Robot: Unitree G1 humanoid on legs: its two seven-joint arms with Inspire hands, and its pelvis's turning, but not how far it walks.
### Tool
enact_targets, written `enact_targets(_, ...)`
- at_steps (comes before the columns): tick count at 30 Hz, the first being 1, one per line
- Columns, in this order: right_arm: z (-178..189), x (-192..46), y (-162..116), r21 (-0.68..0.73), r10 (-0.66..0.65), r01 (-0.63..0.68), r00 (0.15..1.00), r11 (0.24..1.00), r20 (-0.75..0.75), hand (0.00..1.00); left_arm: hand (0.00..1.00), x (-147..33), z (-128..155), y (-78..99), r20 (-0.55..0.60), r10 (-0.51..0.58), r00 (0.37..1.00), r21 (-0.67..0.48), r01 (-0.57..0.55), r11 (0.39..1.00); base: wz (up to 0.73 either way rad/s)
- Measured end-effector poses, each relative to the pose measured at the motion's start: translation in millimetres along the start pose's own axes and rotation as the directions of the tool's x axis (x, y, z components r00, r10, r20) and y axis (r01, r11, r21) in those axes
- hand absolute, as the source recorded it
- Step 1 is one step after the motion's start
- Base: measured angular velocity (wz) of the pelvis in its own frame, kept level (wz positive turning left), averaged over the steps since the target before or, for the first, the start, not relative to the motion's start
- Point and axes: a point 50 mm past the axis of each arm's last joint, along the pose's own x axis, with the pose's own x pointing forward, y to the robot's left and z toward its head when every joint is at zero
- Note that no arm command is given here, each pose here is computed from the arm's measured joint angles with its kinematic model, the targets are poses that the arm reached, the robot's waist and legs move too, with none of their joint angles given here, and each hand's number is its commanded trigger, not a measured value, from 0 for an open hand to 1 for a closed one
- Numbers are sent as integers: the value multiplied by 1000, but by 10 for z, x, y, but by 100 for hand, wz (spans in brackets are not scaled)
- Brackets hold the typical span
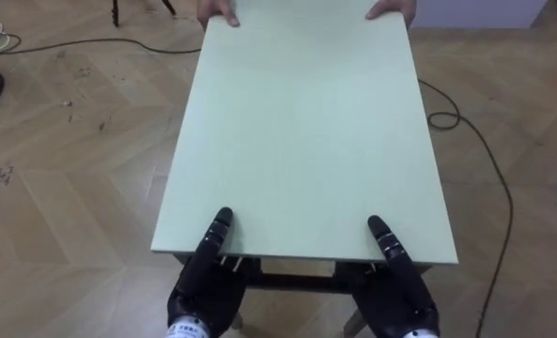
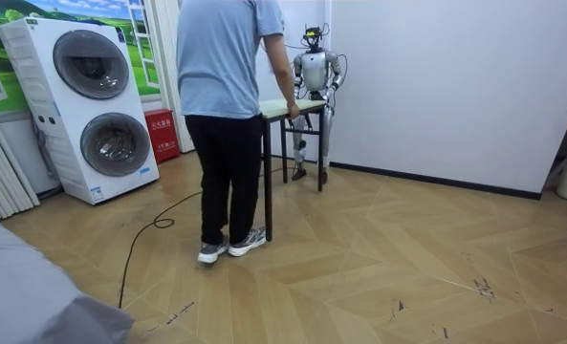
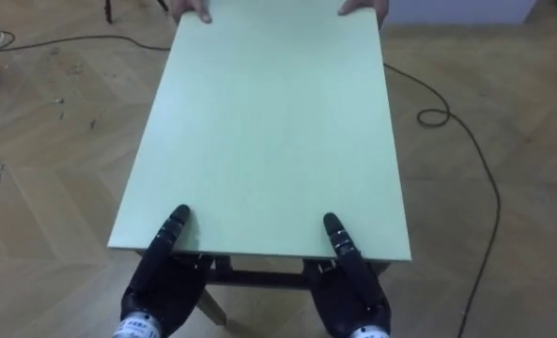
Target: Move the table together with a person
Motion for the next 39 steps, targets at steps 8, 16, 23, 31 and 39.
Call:
enact_targets(8,-9,-2,1,-2,2,-2,1000,1000,-4,100,100,-25,44,2,3,-10,1000,18,10,1000,1)
enact_targets(16,-16,-2,5,4,5,-5,1000,1000,4,100,100,-41,61,-18,4,-24,1000,35,24,999,12)
enact_targets(23,-39,1,21,-4,20,-20,1000,1000,4,100,100,-74,77,-20,15,-31,999,31,31,999,20)
enact_targets(31,-20,6,25,-32,33,-33,999,999,0,100,100,-114,67,12,20,-37,999,16,36,999,51)
enact_targets(39,42,18,36,-68,40,-39,999,997,20,100,100,-111,20,-13,12,-47,999,2,47,999,66)
